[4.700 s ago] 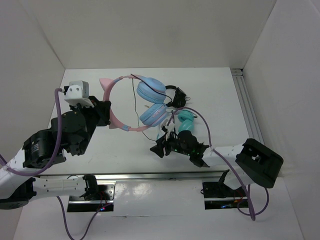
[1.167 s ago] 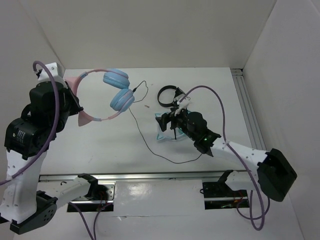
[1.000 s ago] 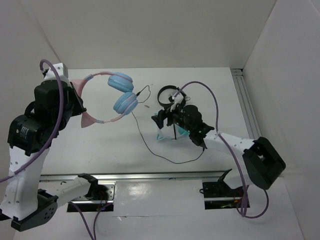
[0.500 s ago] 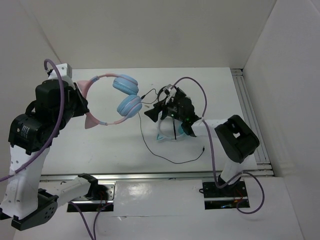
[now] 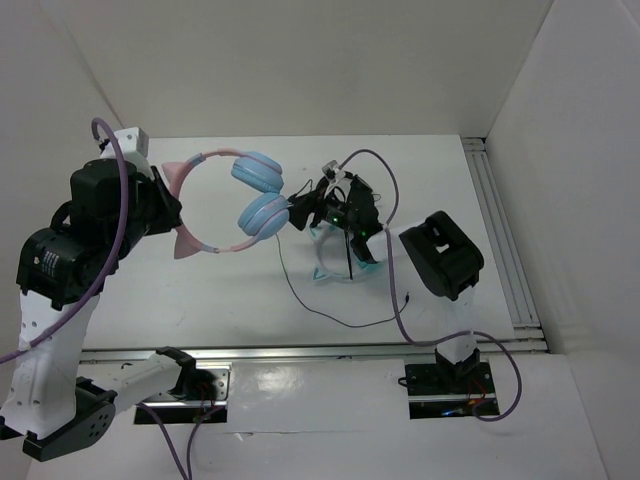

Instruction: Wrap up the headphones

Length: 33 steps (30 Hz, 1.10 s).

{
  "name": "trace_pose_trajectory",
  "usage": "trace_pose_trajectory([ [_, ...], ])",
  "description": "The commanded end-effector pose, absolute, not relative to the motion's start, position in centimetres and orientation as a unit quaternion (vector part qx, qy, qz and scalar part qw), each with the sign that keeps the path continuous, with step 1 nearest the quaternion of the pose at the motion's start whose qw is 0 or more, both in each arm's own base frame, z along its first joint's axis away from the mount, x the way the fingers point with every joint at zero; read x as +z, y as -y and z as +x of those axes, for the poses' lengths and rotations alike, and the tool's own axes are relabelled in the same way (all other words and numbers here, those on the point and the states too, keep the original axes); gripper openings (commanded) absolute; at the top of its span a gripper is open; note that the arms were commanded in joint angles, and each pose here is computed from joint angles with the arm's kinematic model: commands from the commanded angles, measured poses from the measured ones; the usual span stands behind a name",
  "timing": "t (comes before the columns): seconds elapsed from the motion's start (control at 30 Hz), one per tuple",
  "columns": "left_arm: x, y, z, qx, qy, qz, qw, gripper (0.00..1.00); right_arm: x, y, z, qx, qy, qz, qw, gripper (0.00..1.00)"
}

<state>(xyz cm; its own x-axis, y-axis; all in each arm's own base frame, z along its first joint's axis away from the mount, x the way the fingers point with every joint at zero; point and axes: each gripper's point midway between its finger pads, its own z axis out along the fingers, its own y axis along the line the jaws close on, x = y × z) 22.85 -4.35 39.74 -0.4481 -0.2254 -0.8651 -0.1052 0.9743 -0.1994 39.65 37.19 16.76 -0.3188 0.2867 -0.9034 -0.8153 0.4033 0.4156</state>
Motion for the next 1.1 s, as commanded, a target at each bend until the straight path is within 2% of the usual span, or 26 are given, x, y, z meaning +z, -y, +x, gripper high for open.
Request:
trace_pose_trajectory([
  [0.0,43.5,5.8,23.3,-0.122,-0.81,-0.104,0.564,0.0,20.1,-38.3,39.8,0.541,-0.574,-0.211,0.578,0.75],
  [0.1,43.3,5.9,23.2,-0.124,-0.814,-0.101,0.559,0.0,20.5,-38.6,40.0,0.557,-0.559,-0.202,0.58,0.68],
  [0.33,42.5,5.7,23.1,-0.119,-0.818,-0.107,0.553,0.0,22.4,-38.8,38.3,0.593,-0.519,-0.19,0.586,0.68],
  [0.5,42.2,5.8,23.2,-0.123,-0.819,-0.115,0.548,0.0,21.1,-41.0,35.8,0.61,-0.521,-0.212,0.559,0.69],
  [0.97,44.6,6.1,21.7,-0.16,-0.797,-0.119,0.57,0.0,17.3,-42.7,35.0,0.63,-0.531,-0.21,0.526,0.69],
  [1.07,44.6,6.5,21.6,-0.171,-0.798,-0.116,0.566,0.0,17.3,-42.9,35.1,0.632,-0.528,-0.214,0.525,0.53],
])
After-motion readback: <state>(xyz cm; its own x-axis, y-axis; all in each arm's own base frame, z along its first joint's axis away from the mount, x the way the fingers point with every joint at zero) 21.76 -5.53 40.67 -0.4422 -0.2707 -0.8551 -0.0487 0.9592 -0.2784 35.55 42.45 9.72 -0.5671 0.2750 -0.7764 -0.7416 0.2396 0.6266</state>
